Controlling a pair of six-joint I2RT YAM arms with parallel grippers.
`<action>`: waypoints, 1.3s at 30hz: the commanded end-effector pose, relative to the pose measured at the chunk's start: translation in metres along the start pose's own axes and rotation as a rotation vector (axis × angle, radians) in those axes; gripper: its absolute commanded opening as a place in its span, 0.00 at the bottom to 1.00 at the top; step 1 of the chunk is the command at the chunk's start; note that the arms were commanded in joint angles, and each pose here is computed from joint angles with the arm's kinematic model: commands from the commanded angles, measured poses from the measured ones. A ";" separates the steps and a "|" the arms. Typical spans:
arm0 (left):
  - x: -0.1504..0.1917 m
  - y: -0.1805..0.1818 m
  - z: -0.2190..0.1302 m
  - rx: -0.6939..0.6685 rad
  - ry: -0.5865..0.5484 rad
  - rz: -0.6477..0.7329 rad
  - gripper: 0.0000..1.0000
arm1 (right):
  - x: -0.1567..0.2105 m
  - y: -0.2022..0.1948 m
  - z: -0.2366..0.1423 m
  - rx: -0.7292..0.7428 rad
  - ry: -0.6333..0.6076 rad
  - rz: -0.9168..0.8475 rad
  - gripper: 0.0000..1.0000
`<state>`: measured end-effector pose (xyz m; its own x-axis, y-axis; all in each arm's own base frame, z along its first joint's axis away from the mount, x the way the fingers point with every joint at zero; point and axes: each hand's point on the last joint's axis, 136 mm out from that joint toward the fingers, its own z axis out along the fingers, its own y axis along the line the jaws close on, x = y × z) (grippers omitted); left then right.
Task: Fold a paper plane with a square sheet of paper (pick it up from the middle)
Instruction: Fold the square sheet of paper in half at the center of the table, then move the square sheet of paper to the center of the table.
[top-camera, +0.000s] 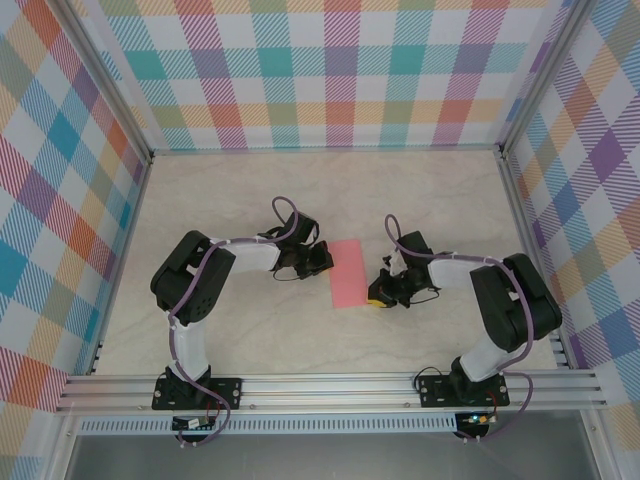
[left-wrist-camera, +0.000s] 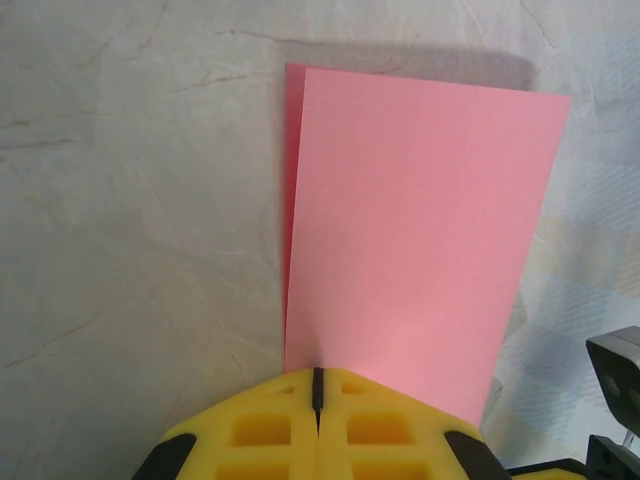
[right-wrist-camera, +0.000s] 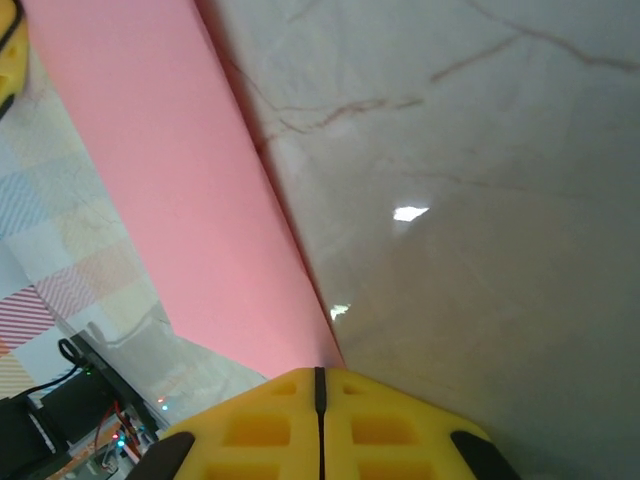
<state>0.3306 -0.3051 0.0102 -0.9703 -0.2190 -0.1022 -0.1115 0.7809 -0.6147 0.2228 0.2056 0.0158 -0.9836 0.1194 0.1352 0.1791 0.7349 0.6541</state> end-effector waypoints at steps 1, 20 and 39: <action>0.061 0.119 0.015 -0.400 0.147 -0.088 0.00 | -0.006 0.011 -0.016 0.031 -0.042 -0.052 0.06; 0.005 0.002 -0.015 -0.123 0.039 0.044 0.08 | -0.008 0.013 0.017 0.143 -0.035 -0.092 0.07; 0.001 0.039 -0.093 -0.184 -0.264 -0.012 0.25 | -0.016 0.095 0.089 0.043 -0.129 0.001 0.08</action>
<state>0.3027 -0.2355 0.0573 -0.9170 -0.2954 -0.2681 -0.1415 0.8693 -0.4735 0.2367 0.3182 0.0160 -0.9891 0.1401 0.0446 0.1378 0.7769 0.6143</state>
